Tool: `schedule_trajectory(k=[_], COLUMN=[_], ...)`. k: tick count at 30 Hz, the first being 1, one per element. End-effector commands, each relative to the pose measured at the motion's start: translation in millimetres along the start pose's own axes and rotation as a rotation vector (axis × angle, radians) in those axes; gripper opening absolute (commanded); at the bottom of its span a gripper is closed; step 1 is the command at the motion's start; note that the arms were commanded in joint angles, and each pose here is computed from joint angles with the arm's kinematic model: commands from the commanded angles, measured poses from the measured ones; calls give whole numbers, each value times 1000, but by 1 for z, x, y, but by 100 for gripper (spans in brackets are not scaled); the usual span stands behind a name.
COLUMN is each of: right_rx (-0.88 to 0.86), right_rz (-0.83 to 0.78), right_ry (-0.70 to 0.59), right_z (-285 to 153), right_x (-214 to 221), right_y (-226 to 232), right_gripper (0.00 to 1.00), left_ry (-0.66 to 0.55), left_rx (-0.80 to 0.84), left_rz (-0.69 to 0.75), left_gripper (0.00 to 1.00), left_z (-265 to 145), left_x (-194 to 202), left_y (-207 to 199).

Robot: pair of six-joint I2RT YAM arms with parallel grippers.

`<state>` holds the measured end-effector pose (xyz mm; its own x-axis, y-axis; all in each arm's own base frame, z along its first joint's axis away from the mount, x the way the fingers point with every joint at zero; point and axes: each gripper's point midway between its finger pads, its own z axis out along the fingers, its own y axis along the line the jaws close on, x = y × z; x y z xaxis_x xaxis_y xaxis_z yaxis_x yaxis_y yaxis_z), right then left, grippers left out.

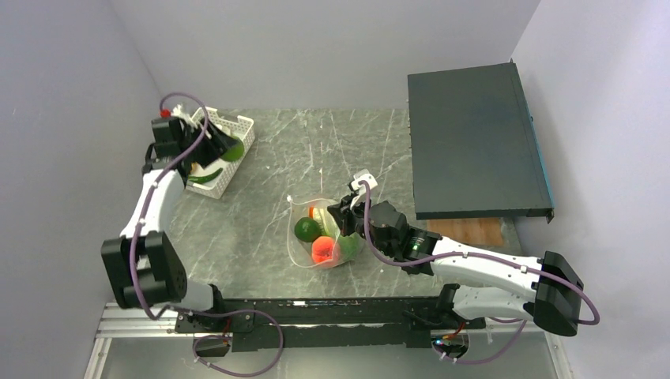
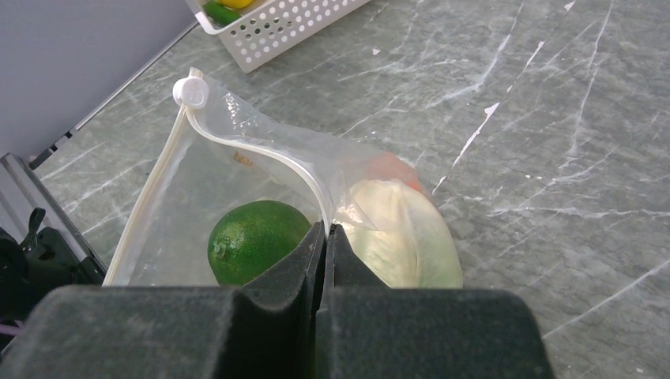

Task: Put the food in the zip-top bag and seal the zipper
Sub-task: Place the fake fruit in the zipper food storage bag.

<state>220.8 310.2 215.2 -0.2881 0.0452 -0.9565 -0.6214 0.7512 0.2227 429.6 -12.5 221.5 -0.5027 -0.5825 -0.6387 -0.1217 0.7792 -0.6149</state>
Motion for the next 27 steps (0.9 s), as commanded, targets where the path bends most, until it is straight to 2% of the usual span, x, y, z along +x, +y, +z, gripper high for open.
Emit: schedule_trajectory(k=[1,7,14,18,27], right_rx=[-21,-22,-20,-12,-55], right_rz=[17,18,26,37,63], right_ry=[-64,-70,-75,-87,-114], right_z=[0,-1,-2,-4,-13], right_x=[-24,-25,-26,-28,-40], right_y=[8,7,7,5,12], right_gripper=[0,0,0,0,0], left_ry=[168,174,148,212,368], left_rx=[235,465,683,723,673], left_rz=[-25,51,171,191,235], left_gripper=[38,40,42,42,41], left_z=[-41,-111,-190,-204,-189], left_x=[65,119,154,177,230], left_y=[-40,-90,-144,-156,-170])
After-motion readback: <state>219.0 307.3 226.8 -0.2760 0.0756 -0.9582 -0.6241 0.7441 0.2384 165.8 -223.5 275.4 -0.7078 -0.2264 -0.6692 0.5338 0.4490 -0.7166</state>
